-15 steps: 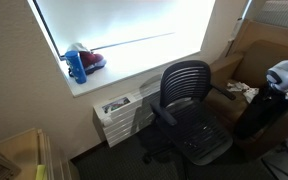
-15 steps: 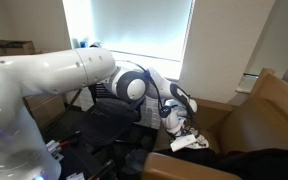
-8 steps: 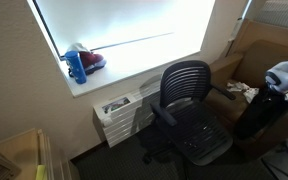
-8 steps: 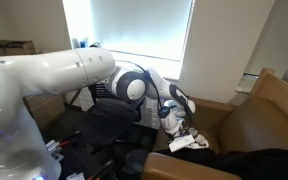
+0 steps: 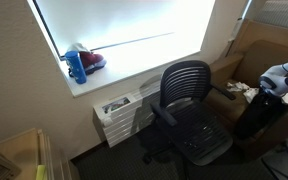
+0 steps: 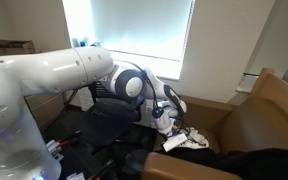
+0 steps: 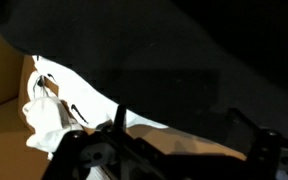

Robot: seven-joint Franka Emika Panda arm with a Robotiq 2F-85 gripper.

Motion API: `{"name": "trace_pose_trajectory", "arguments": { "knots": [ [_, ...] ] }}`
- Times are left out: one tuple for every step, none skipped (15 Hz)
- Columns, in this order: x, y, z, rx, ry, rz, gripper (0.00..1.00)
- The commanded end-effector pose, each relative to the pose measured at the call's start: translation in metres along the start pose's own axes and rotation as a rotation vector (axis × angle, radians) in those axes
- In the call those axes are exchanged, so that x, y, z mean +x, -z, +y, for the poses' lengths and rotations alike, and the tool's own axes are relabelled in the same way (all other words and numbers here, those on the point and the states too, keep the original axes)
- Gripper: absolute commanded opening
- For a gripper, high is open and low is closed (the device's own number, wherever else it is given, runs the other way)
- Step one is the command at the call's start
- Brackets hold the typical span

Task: Pick the black garment on the chair, put it on the sofa then move the black chair

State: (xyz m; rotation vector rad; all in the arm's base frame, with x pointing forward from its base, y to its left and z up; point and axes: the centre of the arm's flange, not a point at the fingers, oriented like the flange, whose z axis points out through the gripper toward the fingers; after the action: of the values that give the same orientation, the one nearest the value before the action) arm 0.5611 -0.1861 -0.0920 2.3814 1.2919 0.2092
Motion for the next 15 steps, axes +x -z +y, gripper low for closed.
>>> {"name": "trace_pose_trajectory", "arguments": {
  "knots": [
    [0.018, 0.020, -0.013, -0.082, 0.147, 0.041, 1.00],
    [0.027, 0.022, -0.014, -0.111, 0.192, 0.065, 1.00],
    [0.037, 0.027, -0.017, -0.136, 0.229, 0.097, 1.00],
    [0.048, 0.029, -0.017, -0.151, 0.270, 0.143, 1.00],
    [0.061, 0.034, -0.021, -0.157, 0.308, 0.192, 1.00],
    [0.075, 0.045, -0.031, -0.169, 0.354, 0.227, 1.00],
    [0.087, 0.052, -0.037, -0.175, 0.399, 0.268, 1.00],
    [0.094, 0.064, -0.043, -0.196, 0.451, 0.293, 1.00],
    [0.101, 0.074, -0.044, -0.243, 0.504, 0.284, 1.00],
    [0.115, 0.023, -0.021, -0.198, 0.421, 0.270, 1.00],
    [0.120, 0.032, -0.020, -0.220, 0.456, 0.273, 1.00],
    [0.116, 0.046, -0.015, -0.283, 0.446, 0.261, 1.00],
    [0.109, 0.066, -0.008, -0.355, 0.423, 0.265, 1.00],
    [0.099, 0.086, 0.006, -0.414, 0.421, 0.282, 1.00],
    [0.088, 0.109, 0.023, -0.466, 0.424, 0.290, 1.00]
  ]
}}
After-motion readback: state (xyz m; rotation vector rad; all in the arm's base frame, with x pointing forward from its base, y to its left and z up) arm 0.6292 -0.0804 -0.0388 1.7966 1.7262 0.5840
